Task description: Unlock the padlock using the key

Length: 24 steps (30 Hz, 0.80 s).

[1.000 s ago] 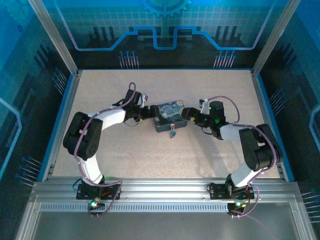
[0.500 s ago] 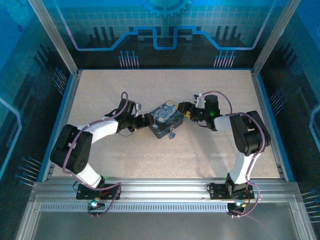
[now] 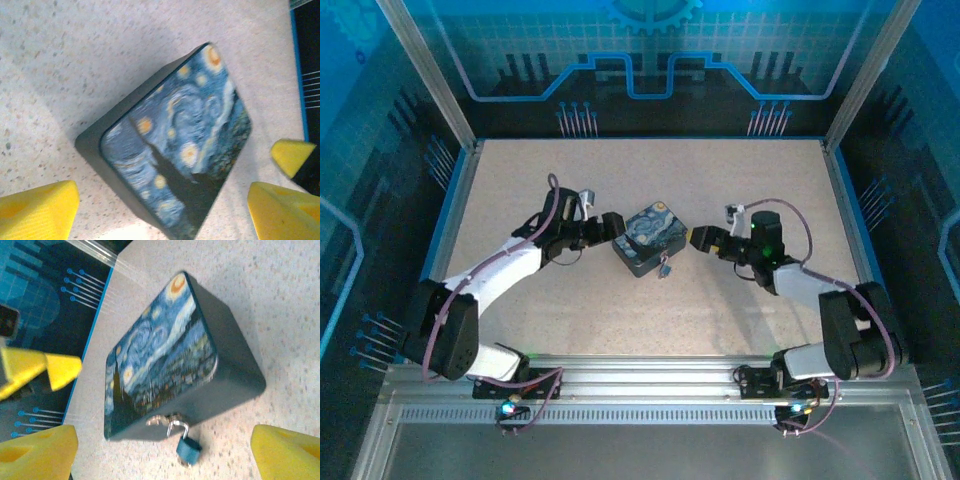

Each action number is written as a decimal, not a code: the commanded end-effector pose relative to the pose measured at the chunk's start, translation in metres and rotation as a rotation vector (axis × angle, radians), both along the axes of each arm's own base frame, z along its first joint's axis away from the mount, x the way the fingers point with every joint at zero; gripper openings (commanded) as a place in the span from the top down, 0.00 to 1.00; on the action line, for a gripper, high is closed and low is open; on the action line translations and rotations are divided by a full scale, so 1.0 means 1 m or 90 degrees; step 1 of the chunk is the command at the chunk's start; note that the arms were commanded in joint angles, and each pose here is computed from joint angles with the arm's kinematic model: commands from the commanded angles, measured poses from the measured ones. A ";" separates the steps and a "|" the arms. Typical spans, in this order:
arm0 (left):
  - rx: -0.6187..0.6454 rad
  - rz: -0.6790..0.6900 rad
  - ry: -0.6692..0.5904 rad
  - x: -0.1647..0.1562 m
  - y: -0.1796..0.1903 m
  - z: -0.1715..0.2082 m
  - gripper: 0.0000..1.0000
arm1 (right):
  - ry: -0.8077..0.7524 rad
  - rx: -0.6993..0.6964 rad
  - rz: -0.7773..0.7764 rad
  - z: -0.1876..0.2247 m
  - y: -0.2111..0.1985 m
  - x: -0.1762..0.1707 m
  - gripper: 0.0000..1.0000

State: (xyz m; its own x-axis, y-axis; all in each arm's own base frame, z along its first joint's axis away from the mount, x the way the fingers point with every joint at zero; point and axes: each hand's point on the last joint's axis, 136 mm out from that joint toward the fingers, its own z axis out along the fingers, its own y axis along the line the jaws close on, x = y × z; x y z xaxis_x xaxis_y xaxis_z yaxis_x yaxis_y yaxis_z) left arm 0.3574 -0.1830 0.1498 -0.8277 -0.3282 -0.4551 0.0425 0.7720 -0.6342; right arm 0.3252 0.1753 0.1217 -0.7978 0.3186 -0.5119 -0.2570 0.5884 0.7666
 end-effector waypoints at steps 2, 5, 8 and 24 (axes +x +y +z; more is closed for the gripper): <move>-0.041 -0.051 -0.020 0.001 -0.027 0.032 0.12 | 0.034 -0.001 0.058 -0.017 0.012 -0.034 0.11; -0.098 -0.096 -0.018 0.001 -0.062 0.040 0.19 | 0.032 0.003 0.090 -0.021 0.025 -0.043 0.14; -0.140 -0.120 -0.005 0.003 -0.088 0.037 0.26 | 0.031 0.022 0.132 -0.022 0.042 -0.045 0.21; -0.157 -0.145 0.075 -0.008 -0.121 -0.009 0.33 | 0.040 0.019 0.158 -0.055 0.072 -0.021 0.31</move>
